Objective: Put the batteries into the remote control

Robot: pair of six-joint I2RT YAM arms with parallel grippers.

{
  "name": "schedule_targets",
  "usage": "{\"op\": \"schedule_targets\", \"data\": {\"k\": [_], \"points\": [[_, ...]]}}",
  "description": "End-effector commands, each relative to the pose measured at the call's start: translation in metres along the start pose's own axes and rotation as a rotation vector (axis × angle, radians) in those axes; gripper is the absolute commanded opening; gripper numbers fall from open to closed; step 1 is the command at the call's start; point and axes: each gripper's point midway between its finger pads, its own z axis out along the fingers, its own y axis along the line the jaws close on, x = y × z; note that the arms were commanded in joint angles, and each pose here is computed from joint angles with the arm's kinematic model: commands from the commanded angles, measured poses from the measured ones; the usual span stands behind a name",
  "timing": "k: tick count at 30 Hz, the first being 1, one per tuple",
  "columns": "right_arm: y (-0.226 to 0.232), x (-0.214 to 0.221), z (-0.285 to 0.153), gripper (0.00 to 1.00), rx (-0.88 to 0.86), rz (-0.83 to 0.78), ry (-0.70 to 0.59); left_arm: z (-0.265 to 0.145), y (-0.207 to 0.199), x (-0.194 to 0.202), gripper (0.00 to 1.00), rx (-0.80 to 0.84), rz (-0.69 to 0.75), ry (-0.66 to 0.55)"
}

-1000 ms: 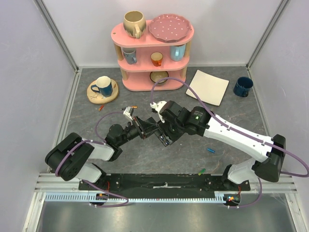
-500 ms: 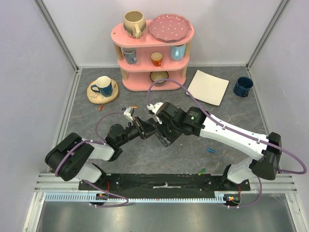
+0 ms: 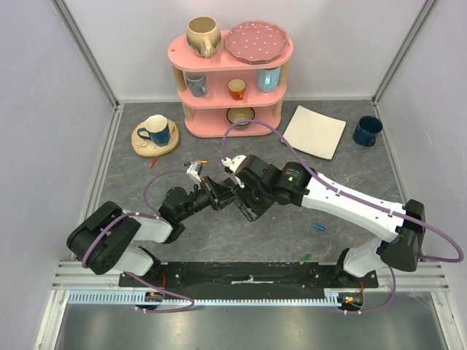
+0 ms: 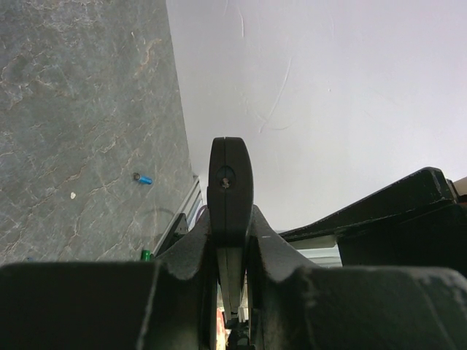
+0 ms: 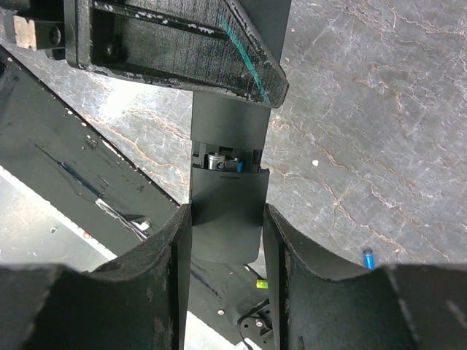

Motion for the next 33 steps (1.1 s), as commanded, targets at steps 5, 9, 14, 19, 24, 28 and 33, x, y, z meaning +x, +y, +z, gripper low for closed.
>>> {"op": "schedule_targets", "data": {"k": [5, 9, 14, 19, 24, 28, 33], "points": [[0.002, -0.005, 0.003, 0.33, 0.007, 0.027, -0.025, 0.004, -0.029, -0.011, 0.02, 0.080, 0.040, -0.058], [0.003, -0.006, 0.005, 0.33, 0.003, 0.034, -0.027, 0.004, -0.029, -0.011, 0.02, 0.081, 0.042, -0.063], [0.004, -0.005, 0.009, 0.33, 0.005, 0.037, -0.023, 0.003, -0.030, -0.011, 0.02, 0.083, 0.044, -0.066], [0.003, -0.003, 0.012, 0.33, 0.007, 0.036, -0.014, 0.002, -0.032, -0.010, 0.02, 0.092, 0.040, -0.061], [0.001, 0.001, 0.015, 0.33, 0.021, 0.034, -0.004, 0.001, -0.035, -0.009, 0.02, 0.101, 0.042, -0.057], [0.000, 0.003, 0.016, 0.33, 0.026, 0.034, 0.001, 0.000, -0.037, -0.008, 0.02, 0.112, 0.040, -0.057], [-0.004, 0.006, 0.017, 0.34, 0.042, 0.031, 0.004, -0.002, -0.040, -0.007, 0.02, 0.127, 0.037, -0.053]]}}
